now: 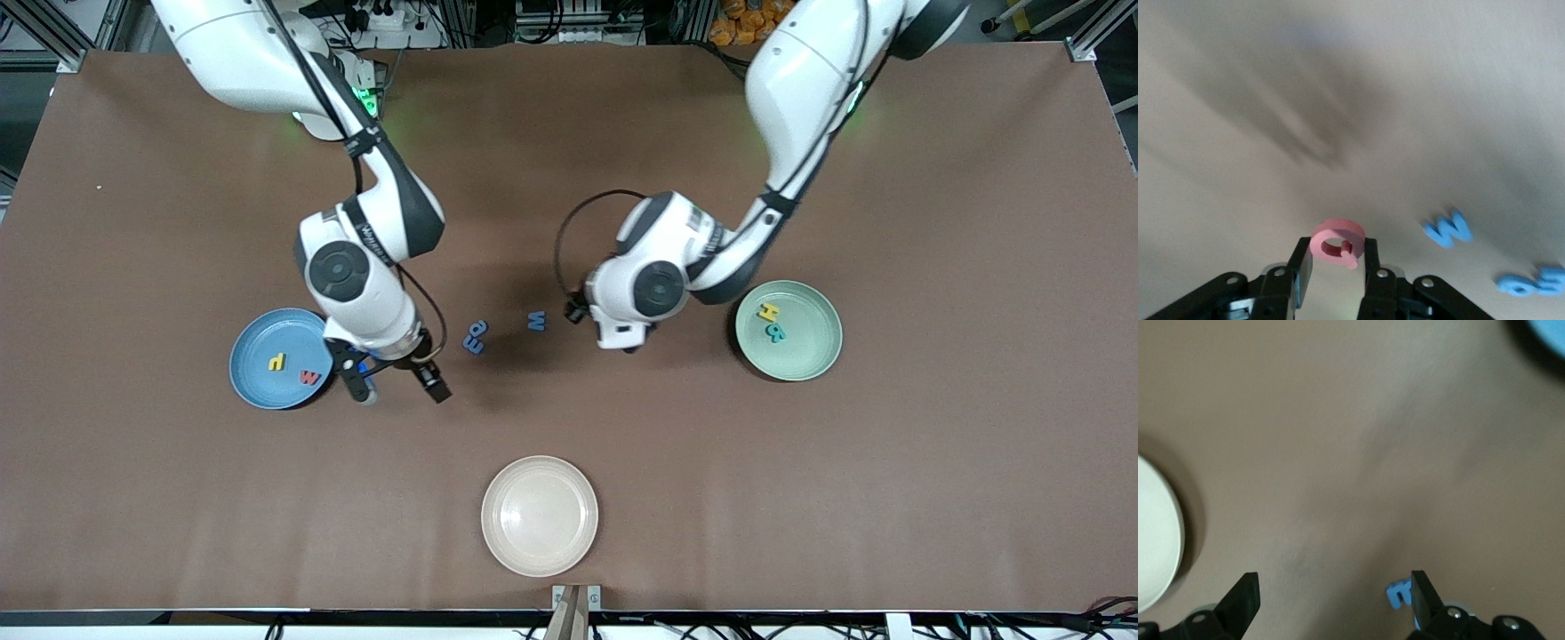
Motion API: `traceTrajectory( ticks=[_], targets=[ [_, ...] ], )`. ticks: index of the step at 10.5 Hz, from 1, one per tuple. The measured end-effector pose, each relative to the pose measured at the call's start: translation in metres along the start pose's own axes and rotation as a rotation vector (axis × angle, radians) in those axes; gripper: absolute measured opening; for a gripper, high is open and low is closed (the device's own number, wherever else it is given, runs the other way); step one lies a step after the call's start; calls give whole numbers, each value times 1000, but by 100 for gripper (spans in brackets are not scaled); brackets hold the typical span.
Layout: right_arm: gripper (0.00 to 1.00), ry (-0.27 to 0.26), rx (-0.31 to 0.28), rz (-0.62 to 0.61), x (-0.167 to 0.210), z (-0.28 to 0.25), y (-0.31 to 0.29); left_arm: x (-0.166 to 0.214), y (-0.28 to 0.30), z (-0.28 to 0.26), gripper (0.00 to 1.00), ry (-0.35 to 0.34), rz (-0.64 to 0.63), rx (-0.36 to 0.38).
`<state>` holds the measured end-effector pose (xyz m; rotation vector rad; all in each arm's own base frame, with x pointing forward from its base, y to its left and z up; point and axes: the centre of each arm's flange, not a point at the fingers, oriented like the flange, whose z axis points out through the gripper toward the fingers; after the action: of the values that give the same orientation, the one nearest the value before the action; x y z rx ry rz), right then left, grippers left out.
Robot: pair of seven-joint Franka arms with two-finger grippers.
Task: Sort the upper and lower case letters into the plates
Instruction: 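Carry the G to the green plate while the right gripper grasps blue m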
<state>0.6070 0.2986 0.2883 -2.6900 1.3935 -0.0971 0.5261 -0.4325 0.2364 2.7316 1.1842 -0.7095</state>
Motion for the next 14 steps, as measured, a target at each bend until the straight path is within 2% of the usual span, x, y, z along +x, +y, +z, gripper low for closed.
traceTrajectory(
  ticks=[1,4,7,11,14],
  targets=[
    [100,-4,8,-22,-11,14,6,36,-25,-11,35,3,77,13],
    [100,4,-75,-94,-29,70,35,116,-98,-48,35,34,252,63],
    [100,-14,-103,-135,-56,113,44,148,-135,-74,35,3,387,95],
    [100,8,-110,-227,-70,115,45,204,-181,-74,35,-28,571,96],
    [100,11,-110,-251,-68,115,44,213,-195,-58,35,-8,653,107]
  ],
)
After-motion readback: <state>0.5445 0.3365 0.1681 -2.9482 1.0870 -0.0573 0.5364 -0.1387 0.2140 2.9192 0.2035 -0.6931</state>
